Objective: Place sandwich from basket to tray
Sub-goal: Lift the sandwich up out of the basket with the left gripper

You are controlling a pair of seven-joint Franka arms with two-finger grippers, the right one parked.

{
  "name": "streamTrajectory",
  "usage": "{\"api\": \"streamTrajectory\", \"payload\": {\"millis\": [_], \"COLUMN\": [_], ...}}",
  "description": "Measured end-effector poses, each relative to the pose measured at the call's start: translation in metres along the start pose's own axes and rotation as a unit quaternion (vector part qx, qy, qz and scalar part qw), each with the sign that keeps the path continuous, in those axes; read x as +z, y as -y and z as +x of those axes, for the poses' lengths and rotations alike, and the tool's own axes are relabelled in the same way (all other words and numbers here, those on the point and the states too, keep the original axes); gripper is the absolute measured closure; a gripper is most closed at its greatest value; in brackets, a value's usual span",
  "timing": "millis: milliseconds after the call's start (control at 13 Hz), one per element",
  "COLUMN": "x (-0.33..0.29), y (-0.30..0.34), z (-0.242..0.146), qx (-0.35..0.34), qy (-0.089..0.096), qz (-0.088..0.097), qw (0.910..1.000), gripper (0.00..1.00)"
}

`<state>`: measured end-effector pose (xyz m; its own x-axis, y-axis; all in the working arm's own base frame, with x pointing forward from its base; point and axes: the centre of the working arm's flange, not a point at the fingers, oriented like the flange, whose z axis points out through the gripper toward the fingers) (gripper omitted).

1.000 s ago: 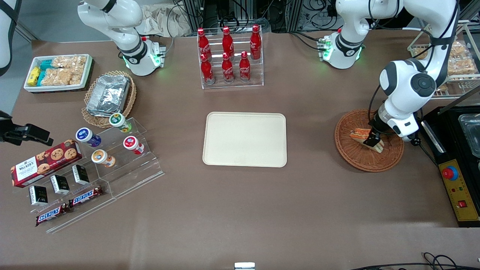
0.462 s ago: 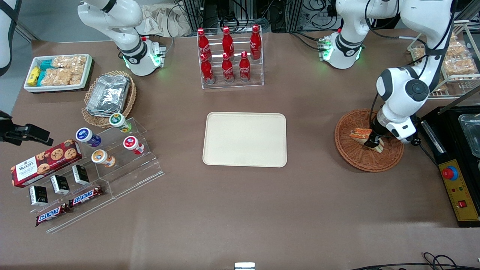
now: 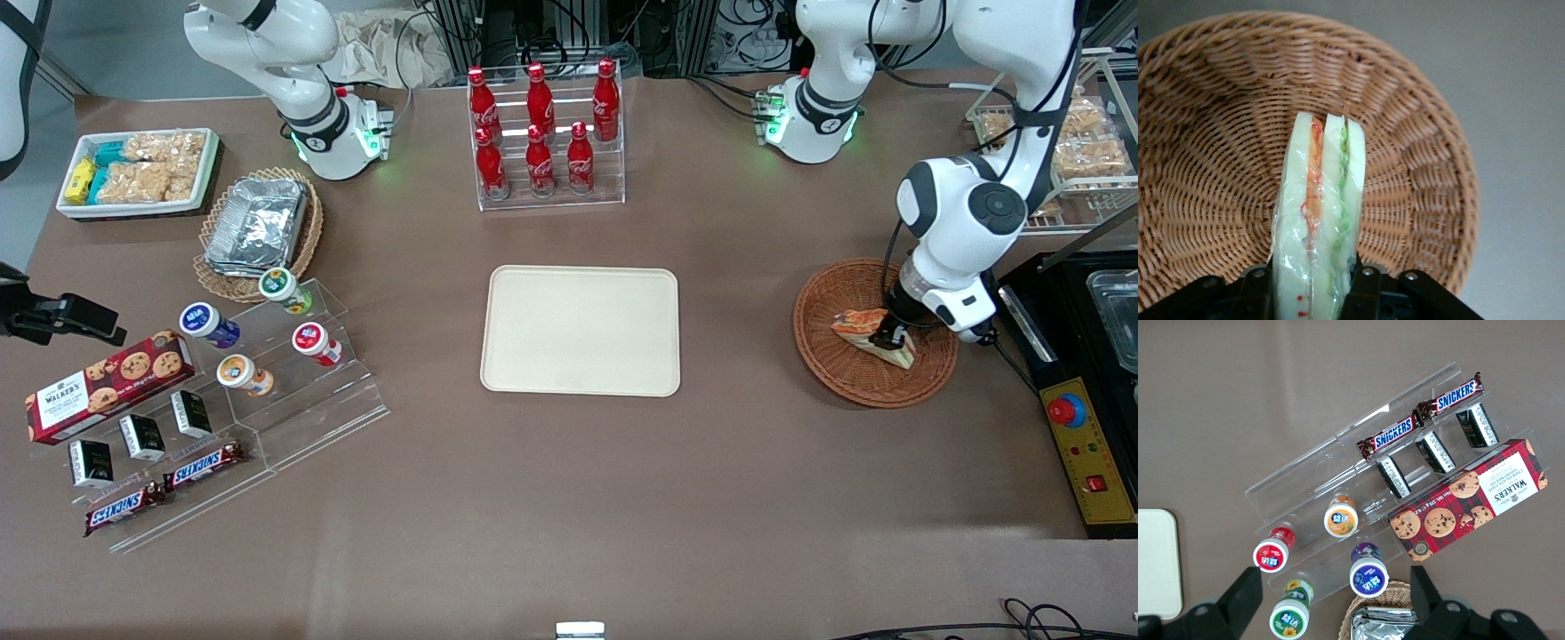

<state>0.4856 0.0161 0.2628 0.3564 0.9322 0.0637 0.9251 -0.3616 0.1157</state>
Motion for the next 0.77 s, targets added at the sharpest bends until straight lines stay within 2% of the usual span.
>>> {"api": "streamTrajectory", "payload": {"millis": [154, 308, 385, 538, 692, 769], "x": [-0.029, -0.075, -0.103, -0.171, -0.235, -0.260], "y": [-0.010, -0.025, -0.031, -0.044, -0.054, -0.057], "z": [0.004, 0.012, 0.016, 0.025, 0.032, 0.032], "qx": [0.028, 0.064, 0.090, 0.144, 0.204, 0.241], "qy": [0.012, 0.024, 0.032, 0.050, 0.064, 0.071], "qz": [0.018, 0.039, 0.057, 0.090, 0.101, 0.105], "qw": [0.9994, 0.9969, 0.9938, 0.9842, 0.9717, 0.9623], "gripper": [0.79, 0.79, 0.79, 0.79, 0.79, 0.79]}}
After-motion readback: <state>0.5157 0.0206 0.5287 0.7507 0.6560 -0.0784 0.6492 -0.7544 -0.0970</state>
